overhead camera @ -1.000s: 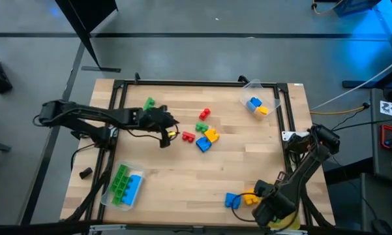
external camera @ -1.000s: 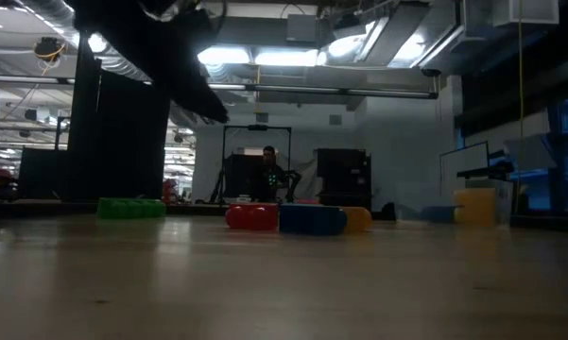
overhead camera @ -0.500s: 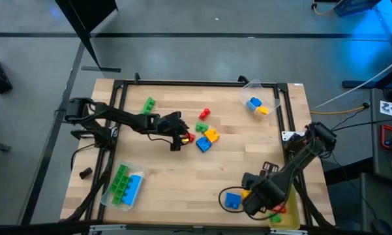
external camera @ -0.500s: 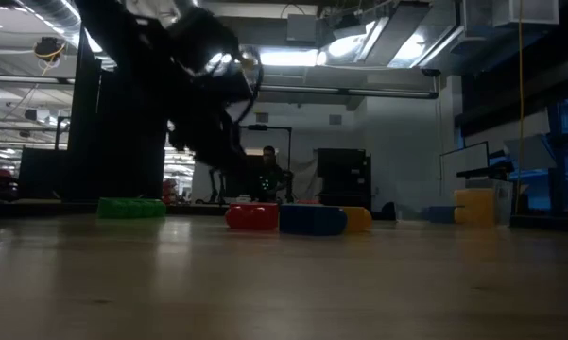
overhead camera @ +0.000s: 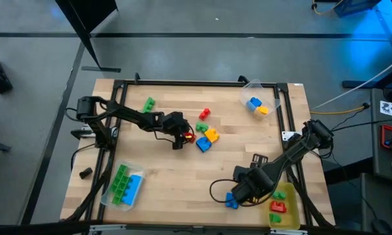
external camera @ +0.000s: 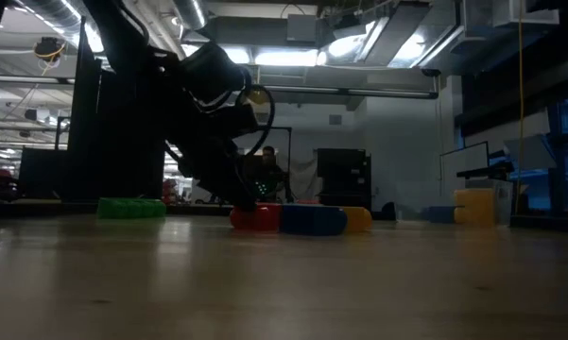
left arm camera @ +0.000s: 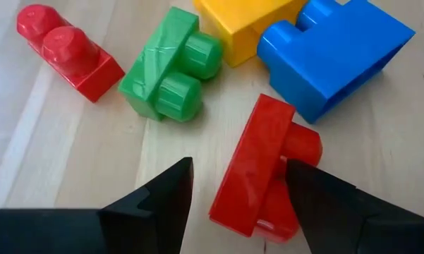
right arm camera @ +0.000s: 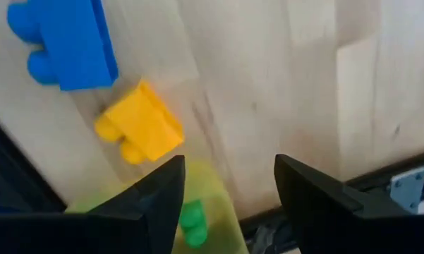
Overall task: Sort blocks by size
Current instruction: Put the bottom 2 stud red game piece into the yellow bin
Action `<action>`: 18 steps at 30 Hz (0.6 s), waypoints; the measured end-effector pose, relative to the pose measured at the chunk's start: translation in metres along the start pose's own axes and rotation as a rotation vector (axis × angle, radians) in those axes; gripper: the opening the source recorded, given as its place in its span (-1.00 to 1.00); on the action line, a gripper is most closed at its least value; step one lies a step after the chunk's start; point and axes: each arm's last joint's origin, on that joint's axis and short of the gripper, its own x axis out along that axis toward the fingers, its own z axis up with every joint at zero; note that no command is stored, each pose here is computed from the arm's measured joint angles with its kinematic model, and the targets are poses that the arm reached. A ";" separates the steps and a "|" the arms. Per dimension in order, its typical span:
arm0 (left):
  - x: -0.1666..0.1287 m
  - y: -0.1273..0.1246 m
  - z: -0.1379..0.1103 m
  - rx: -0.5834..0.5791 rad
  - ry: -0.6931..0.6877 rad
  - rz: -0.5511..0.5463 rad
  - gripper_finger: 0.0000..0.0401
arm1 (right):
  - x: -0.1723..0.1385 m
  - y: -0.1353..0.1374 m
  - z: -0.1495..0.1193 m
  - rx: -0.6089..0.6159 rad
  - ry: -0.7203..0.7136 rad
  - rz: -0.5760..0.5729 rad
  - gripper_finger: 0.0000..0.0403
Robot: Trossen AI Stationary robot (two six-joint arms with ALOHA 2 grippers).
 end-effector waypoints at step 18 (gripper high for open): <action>-0.003 -0.002 0.003 -0.090 -0.033 -0.058 -0.68 | -0.004 -0.004 0.046 -0.141 -0.308 0.081 0.09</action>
